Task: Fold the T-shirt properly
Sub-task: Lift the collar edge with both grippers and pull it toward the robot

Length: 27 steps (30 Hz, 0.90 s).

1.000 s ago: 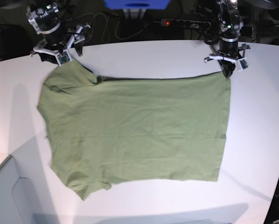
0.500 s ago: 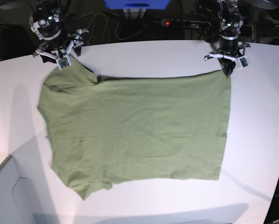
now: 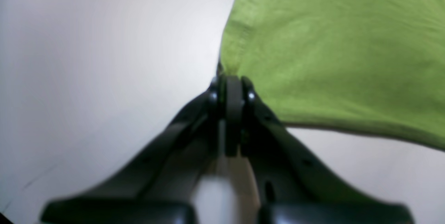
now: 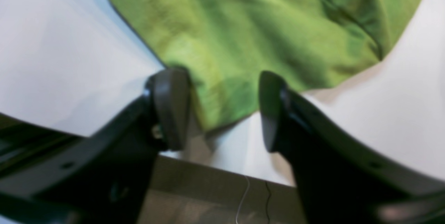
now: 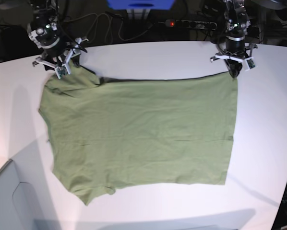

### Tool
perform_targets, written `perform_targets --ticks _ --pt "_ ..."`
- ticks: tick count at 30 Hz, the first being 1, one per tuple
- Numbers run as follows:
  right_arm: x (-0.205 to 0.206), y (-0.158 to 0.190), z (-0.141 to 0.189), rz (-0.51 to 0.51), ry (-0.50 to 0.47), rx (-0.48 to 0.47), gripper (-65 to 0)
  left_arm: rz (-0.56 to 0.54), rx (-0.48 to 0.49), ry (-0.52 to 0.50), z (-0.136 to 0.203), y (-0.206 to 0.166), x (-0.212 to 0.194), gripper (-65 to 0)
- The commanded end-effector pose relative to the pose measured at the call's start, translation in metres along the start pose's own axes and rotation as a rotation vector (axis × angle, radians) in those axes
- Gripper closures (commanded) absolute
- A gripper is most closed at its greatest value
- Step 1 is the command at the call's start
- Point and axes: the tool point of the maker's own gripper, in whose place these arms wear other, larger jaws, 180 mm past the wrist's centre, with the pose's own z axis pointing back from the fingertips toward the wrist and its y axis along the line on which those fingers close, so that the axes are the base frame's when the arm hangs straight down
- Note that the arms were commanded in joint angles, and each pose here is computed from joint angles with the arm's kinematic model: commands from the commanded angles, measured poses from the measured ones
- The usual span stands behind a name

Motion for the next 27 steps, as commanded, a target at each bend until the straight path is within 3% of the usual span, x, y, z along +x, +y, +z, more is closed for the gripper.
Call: perform_targets --ticks 1,3,7,20,27 --pt "-0.014 -0.003 0.003 0.037 0.064 -0.011 -23.4 -0.007 0.008 0.028 0.003 0.004 -0.006 0.0" --pt "-0.015 -0.003 0.003 0.037 0.066 -0.01 -17.9 -0.009 0.008 0.027 0.004 0.004 -0.005 0.0" --pt "-0.017 -0.001 0.007 0.041 0.069 -0.008 -0.5 -0.013 0.009 0.031 0.007 0.005 -0.006 0.0" --pt "0.032 -0.01 0.055 0.111 -0.075 -0.074 -0.2 -0.063 -0.03 -0.039 0.038 -0.006 0.026 0.0" --pt "0.021 -0.021 0.07 0.132 -0.05 -0.102 -0.2 -0.096 -0.052 -0.05 0.061 -0.011 0.036 0.0"
